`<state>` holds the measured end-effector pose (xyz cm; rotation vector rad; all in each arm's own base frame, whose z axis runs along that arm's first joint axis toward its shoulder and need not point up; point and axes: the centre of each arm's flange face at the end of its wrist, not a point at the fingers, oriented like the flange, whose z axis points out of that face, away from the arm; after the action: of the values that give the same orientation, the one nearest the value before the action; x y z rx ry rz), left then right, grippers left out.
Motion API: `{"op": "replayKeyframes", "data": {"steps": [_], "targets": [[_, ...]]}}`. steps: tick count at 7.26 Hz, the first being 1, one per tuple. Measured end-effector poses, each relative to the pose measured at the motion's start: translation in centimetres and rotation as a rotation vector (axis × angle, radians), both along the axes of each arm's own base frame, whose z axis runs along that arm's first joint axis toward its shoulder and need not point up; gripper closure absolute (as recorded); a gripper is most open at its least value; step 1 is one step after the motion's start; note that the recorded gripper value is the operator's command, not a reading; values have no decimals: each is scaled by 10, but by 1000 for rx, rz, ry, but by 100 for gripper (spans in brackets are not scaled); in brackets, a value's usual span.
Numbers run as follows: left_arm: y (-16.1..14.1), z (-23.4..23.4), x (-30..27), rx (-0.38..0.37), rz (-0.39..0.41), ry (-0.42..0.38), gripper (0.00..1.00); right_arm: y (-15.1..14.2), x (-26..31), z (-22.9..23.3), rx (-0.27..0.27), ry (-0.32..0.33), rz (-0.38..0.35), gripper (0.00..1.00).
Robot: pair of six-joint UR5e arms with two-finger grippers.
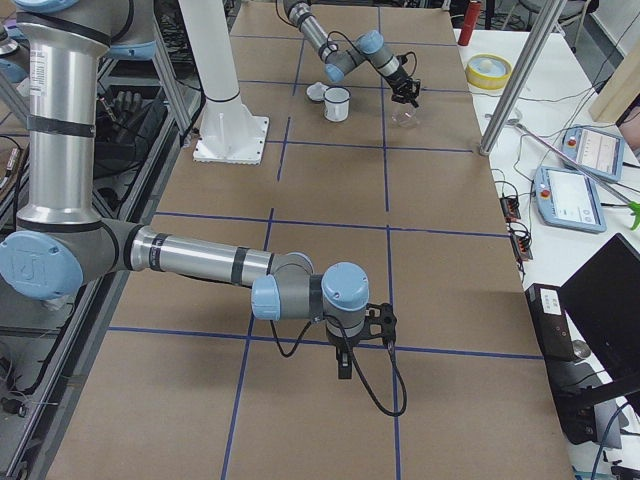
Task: Place funnel on cup
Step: 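Move the left gripper to the clear glass cup and grasp it, then carry the glass cup over the enamel mug with the left gripper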
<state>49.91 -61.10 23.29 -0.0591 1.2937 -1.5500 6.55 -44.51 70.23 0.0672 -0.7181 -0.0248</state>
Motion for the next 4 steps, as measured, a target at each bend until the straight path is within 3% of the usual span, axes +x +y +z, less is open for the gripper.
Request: {"op": "replayKeyframes", "data": {"steps": [2,4], "targets": [[14,-54,-40,0,93,-55,100,0,0,0,0,0,0,0],[55,-93,-69,-36,321,-197,100,0,0,0,0,0,0,0]]}}
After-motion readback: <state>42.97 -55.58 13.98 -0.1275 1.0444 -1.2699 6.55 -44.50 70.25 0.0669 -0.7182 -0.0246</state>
